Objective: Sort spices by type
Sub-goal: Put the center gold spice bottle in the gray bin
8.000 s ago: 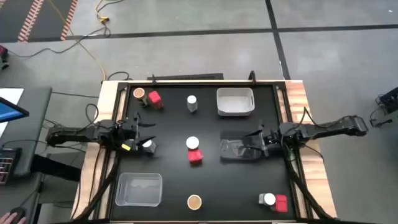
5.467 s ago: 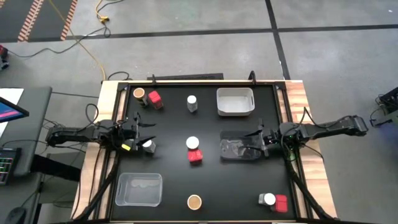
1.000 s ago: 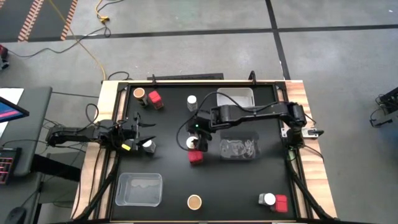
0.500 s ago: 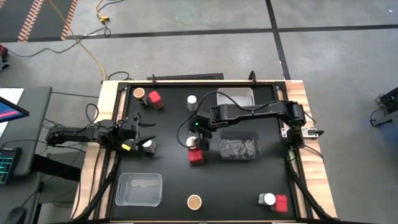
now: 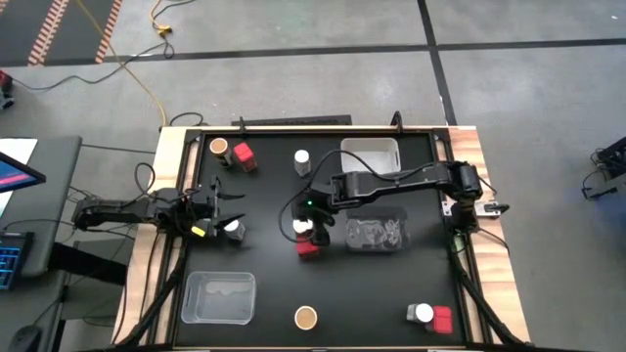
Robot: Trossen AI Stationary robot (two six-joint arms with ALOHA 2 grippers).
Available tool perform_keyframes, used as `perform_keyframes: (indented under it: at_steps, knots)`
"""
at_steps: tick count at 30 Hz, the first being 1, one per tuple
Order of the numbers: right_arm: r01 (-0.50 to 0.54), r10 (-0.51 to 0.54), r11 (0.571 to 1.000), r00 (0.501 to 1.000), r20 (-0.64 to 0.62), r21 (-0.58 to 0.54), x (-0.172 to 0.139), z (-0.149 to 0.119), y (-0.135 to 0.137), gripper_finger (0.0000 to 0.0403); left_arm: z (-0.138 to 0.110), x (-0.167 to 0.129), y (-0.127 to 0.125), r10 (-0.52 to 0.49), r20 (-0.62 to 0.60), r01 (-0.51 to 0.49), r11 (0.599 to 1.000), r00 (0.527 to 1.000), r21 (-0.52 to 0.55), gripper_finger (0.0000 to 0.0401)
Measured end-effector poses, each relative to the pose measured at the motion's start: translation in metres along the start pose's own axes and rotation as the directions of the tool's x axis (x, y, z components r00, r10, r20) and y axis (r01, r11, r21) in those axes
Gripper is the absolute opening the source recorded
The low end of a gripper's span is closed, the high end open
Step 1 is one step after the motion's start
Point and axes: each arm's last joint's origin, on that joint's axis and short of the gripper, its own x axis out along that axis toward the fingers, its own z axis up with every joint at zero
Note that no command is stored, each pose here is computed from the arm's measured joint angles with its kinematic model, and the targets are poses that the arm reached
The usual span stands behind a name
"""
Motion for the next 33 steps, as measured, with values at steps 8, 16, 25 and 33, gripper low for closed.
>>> perform_keyframes:
  at_steps: [8,16,25,33]
  knots:
    - [0.000,0.002,1.000,0.996,-0.089,0.026,0.034,-0.012,0.001,0.0384,0.000,0.000,0.000,0.000,0.000,0.000,1.000,1.000,0.000,0.0256]
    - [0.006,0.001,0.998,0.995,-0.101,0.063,0.039,-0.014,-0.002,0.0384,0.000,0.000,0.000,0.000,0.000,0.000,1.000,1.000,0.000,0.0256]
    - [0.006,0.002,0.997,0.994,-0.111,0.077,0.040,-0.016,-0.007,0.0384,0.000,0.000,0.000,0.000,0.000,0.000,1.000,1.000,0.000,0.0256]
    - [0.004,0.005,0.996,0.994,-0.105,0.085,0.039,-0.016,-0.011,0.0346,0.000,0.000,0.000,0.000,0.000,0.000,1.000,1.000,0.000,0.0256]
